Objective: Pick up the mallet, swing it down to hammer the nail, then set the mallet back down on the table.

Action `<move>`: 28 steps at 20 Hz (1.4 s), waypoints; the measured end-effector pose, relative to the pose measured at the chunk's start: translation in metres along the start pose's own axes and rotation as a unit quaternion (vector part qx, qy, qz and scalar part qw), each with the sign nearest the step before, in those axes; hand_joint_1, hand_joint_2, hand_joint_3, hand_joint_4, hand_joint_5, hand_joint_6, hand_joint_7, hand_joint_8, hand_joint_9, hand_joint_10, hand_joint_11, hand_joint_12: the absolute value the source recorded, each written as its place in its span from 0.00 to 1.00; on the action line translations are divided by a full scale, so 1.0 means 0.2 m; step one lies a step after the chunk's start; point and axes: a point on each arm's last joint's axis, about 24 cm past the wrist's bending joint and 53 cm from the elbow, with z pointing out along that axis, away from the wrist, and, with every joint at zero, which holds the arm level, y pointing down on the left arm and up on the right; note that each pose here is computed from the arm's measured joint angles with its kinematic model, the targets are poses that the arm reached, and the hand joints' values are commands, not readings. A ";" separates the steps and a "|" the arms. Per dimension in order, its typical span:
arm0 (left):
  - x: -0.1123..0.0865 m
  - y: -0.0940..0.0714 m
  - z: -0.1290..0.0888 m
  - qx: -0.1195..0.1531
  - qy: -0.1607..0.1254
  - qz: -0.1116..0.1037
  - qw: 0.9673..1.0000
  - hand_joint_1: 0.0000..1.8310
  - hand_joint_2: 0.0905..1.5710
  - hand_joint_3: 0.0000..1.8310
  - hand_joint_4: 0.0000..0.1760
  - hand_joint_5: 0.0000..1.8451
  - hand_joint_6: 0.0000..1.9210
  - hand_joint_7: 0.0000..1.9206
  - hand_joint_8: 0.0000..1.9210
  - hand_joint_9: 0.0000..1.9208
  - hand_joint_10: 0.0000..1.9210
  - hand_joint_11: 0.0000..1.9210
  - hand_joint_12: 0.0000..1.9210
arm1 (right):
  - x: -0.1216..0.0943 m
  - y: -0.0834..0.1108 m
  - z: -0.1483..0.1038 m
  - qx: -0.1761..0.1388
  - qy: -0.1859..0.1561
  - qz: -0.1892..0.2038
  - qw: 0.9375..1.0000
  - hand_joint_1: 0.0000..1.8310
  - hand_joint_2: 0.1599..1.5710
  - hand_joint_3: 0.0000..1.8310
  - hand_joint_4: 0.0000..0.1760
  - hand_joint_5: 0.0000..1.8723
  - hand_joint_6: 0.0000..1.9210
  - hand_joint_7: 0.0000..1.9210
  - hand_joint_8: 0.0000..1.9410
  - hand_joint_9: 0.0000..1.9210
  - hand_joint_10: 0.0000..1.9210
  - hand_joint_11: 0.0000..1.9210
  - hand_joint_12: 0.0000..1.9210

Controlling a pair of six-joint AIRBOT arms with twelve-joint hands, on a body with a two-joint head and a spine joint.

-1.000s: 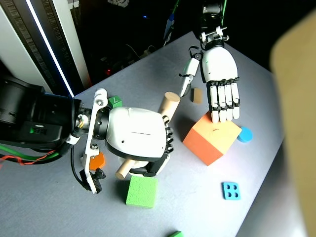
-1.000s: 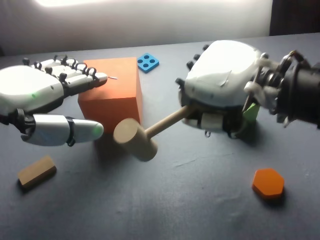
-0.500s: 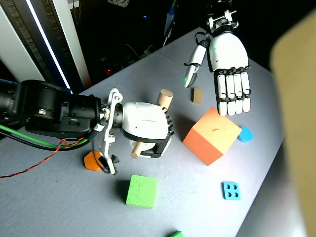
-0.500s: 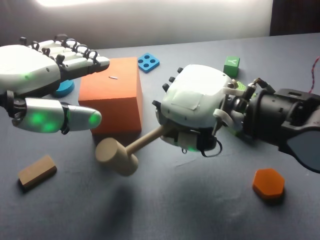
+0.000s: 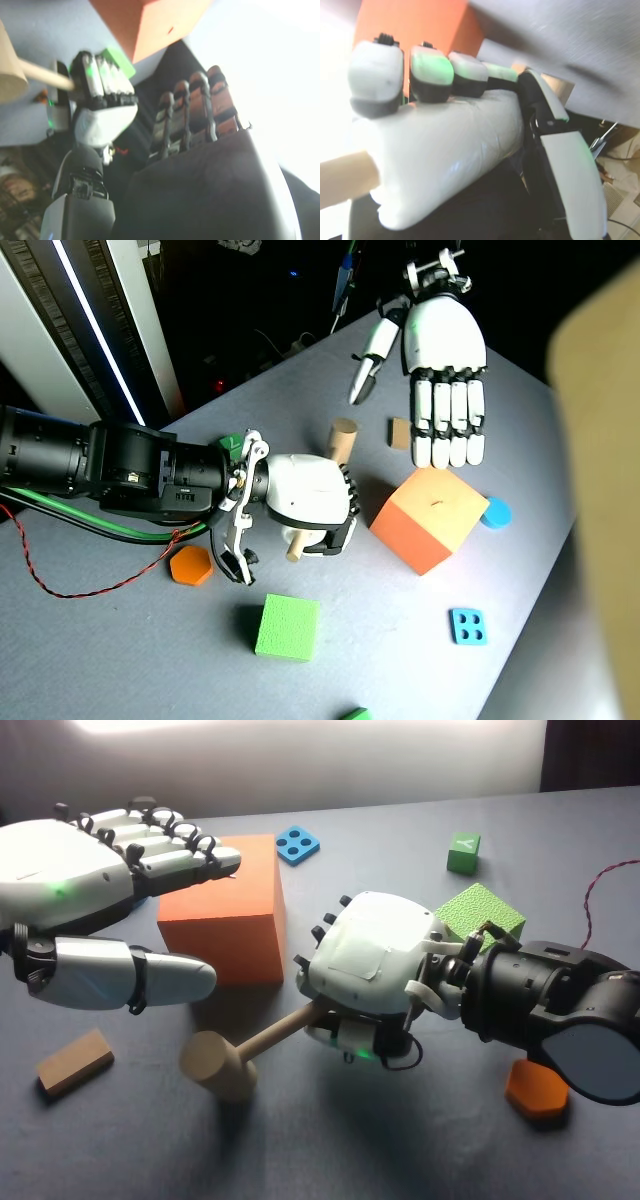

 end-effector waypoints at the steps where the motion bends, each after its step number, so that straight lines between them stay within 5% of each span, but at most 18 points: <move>1: 0.01 0.00 0.00 -0.002 0.002 0.000 1.000 0.00 0.76 0.00 0.00 0.04 0.00 0.04 0.00 0.03 0.00 0.00 0.06 | 0.00 -0.01 0.00 0.002 -0.001 -0.001 1.000 0.11 0.86 0.00 0.00 0.44 0.78 0.52 0.83 0.54 0.91 0.54 0.98; 2: 0.02 0.00 0.00 -0.002 0.005 -0.001 1.000 0.00 0.76 0.00 0.00 0.04 0.00 0.04 0.00 0.03 0.00 0.00 0.06 | -0.01 -0.02 0.00 0.003 -0.002 -0.002 1.000 0.12 0.84 0.00 0.00 0.45 0.70 0.52 0.71 0.51 0.81 0.48 0.92; 4: 0.02 0.00 0.00 0.000 0.006 0.000 1.000 0.00 0.76 0.00 0.00 0.04 0.00 0.05 0.00 0.03 0.00 0.00 0.06 | -0.02 -0.02 0.00 0.004 -0.006 -0.002 1.000 0.09 0.82 0.00 0.00 0.49 0.34 0.56 0.30 0.55 0.38 0.44 0.66; 5: 0.02 0.00 0.00 0.000 0.006 0.000 1.000 0.00 0.76 0.00 0.00 0.04 0.00 0.04 0.00 0.03 0.00 0.00 0.06 | -0.01 -0.02 0.00 0.005 -0.008 -0.003 1.000 0.09 0.82 0.00 0.00 0.52 0.20 0.59 0.17 0.58 0.24 0.46 0.57; 8: 0.02 0.00 0.00 0.000 0.005 -0.003 1.000 0.00 0.76 0.00 0.00 0.03 0.00 0.04 0.00 0.03 0.00 0.00 0.04 | -0.01 -0.03 0.00 0.006 -0.007 -0.002 1.000 0.06 0.83 0.00 0.00 0.51 0.02 0.57 0.01 0.57 0.04 0.42 0.46; 17: 0.01 -0.01 0.00 0.002 0.003 -0.002 1.000 0.00 0.76 0.00 0.00 0.04 0.00 0.04 0.00 0.03 0.00 0.00 0.07 | -0.02 -0.02 -0.03 0.004 -0.005 -0.012 1.000 0.09 0.74 0.00 0.00 0.27 0.00 0.31 0.00 0.30 0.00 0.12 0.45; 22: -0.01 -0.02 0.00 0.005 -0.004 -0.005 1.000 0.00 0.76 0.00 0.00 0.04 0.00 0.05 0.00 0.04 0.00 0.00 0.06 | -0.26 -0.02 -0.17 0.003 -0.012 -0.003 1.000 0.08 0.74 0.00 0.00 0.22 0.00 0.23 0.00 0.22 0.00 0.04 0.45; 25: -0.01 -0.02 0.00 0.005 -0.003 -0.004 1.000 0.00 0.76 0.00 0.00 0.04 0.00 0.05 0.00 0.04 0.00 0.00 0.06 | -0.31 -0.10 -0.27 0.020 0.008 0.031 0.999 0.08 0.74 0.00 0.00 0.21 0.00 0.23 0.00 0.22 0.00 0.04 0.45; 28: -0.01 -0.03 0.00 0.006 -0.003 -0.005 1.000 0.00 0.76 0.00 0.00 0.05 0.00 0.05 0.00 0.03 0.00 0.00 0.05 | -0.34 -0.18 -0.40 0.049 0.052 0.141 0.987 0.15 0.73 0.00 0.00 0.23 0.01 0.24 0.01 0.22 0.01 0.04 0.46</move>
